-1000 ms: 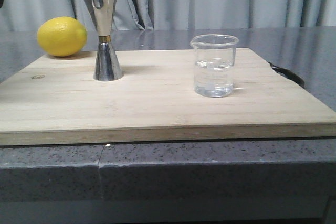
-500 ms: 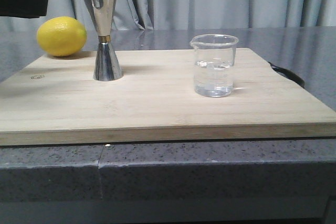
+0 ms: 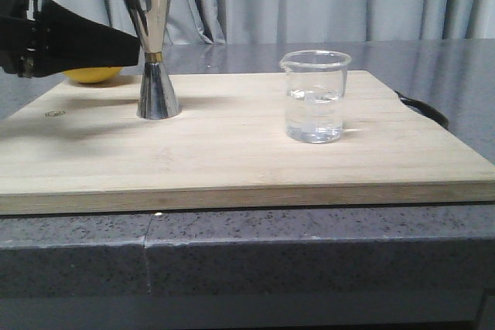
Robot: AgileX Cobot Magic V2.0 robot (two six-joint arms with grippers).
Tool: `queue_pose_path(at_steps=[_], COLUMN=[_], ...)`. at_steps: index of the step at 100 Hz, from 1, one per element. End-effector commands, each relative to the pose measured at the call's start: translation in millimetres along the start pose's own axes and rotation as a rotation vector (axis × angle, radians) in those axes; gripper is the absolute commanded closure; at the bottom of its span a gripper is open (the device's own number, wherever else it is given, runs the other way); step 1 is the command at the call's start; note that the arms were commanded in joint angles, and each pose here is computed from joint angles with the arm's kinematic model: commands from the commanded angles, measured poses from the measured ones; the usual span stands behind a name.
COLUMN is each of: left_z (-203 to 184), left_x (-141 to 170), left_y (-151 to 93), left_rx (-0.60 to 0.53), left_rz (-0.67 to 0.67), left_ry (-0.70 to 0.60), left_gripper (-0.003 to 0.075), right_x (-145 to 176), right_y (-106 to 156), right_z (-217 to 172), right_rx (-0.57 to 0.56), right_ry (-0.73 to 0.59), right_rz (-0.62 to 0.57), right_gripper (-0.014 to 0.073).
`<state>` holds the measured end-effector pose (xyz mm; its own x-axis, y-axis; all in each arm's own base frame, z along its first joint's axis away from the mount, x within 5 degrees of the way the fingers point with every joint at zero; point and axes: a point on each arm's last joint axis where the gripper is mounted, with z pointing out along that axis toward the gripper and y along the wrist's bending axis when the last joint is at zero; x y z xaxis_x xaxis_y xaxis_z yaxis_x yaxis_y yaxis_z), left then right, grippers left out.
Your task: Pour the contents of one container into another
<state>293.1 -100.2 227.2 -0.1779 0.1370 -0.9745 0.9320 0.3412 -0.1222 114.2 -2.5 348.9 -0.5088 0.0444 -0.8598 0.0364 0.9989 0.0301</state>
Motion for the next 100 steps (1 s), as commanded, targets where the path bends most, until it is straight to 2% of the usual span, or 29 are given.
queue_pose_path(at_steps=[1, 11, 35, 66, 88, 100], left_z=[4.3, 11.7, 31.2, 32.4, 32.5, 32.5], left_x=[-24.2, -25.9, -29.9, -39.0, -40.2, -40.2], left_y=[-6.9, -7.6, -5.7, -3.2, -2.7, -2.7], left_rx=[0.043, 0.035, 0.085, 0.086, 0.086, 0.086], left_rz=[0.044, 0.052, 0.091, 0.119, 0.116, 0.116], left_ry=[-0.149, -0.187, -0.190, -0.205, -0.208, -0.208], left_gripper=[0.0283, 0.0283, 0.0283, 0.0286, 0.0430, 0.0483], right_x=[-15.9, -15.7, -15.5, -15.5, -15.5, -15.5], right_y=[0.4, 0.5, 0.8, 0.8, 0.8, 0.8], right_z=[-5.2, -5.2, -5.2, -5.2, -5.2, -5.2], right_rx=[-0.002, -0.004, -0.007, -0.007, -0.007, -0.007], right_ry=[-0.094, -0.092, -0.090, -0.090, -0.090, -0.090], right_rz=[-0.004, -0.002, 0.001, 0.001, 0.001, 0.001], right_gripper=[0.0022, 0.0021, 0.0022, 0.0022, 0.0021, 0.0021])
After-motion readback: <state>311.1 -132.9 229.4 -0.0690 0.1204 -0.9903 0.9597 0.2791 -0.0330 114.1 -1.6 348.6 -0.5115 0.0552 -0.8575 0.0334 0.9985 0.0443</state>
